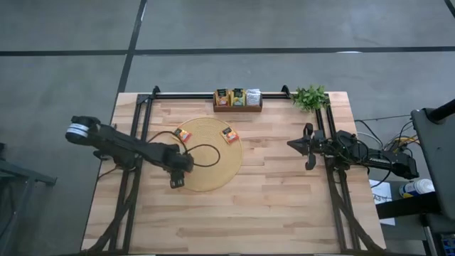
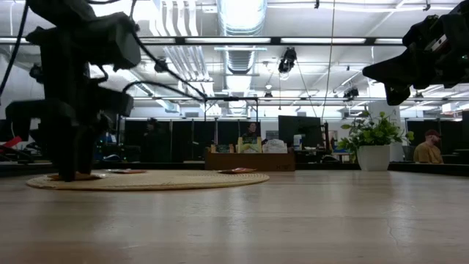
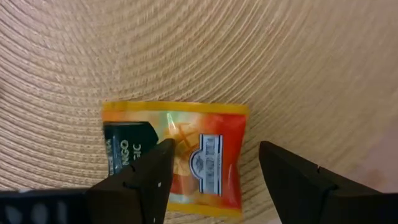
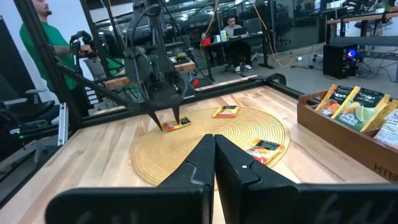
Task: Pick & Place Tea
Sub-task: Put the bottom orange tea bag into the left section of the wooden organizer
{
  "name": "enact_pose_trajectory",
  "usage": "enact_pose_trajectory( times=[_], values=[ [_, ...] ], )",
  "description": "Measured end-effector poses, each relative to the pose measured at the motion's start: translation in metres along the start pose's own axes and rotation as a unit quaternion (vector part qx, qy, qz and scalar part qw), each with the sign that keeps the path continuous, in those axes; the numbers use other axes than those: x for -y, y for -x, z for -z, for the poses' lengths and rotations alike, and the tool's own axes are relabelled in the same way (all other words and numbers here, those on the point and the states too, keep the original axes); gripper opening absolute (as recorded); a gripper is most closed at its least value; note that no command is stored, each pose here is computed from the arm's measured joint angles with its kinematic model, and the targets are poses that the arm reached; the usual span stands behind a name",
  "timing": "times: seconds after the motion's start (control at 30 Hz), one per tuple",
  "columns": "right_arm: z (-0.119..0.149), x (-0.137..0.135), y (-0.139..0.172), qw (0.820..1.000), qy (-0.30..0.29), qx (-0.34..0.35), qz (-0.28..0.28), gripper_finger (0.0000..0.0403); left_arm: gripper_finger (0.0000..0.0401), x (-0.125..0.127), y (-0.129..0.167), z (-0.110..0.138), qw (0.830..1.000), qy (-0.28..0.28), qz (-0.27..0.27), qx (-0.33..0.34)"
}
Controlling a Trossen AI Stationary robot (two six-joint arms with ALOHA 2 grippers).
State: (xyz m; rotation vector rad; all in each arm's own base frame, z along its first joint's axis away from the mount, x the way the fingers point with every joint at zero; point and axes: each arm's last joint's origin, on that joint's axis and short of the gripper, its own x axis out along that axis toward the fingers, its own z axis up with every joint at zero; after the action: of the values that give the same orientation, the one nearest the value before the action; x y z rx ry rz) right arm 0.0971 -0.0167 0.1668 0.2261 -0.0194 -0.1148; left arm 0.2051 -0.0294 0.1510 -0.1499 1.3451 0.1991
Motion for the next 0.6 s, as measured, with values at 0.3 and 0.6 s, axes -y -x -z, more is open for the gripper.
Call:
enact_pose_trajectory(
  times=[0.3, 0.6],
  values=[
    [0.000, 0.000, 0.000, 1.000, 0.000, 0.000, 0.000, 0.0009, 0.0232, 0.003, -0.019, -0.003, 0.999, 0.002, -0.016, -0.041],
    [0.000, 0.000, 0.000, 1.000, 0.000, 0.000, 0.000, 0.0009, 0.0198, 0.006, -0.007, -0.012, 1.000, -0.018, 0.001, -0.010]
  ],
)
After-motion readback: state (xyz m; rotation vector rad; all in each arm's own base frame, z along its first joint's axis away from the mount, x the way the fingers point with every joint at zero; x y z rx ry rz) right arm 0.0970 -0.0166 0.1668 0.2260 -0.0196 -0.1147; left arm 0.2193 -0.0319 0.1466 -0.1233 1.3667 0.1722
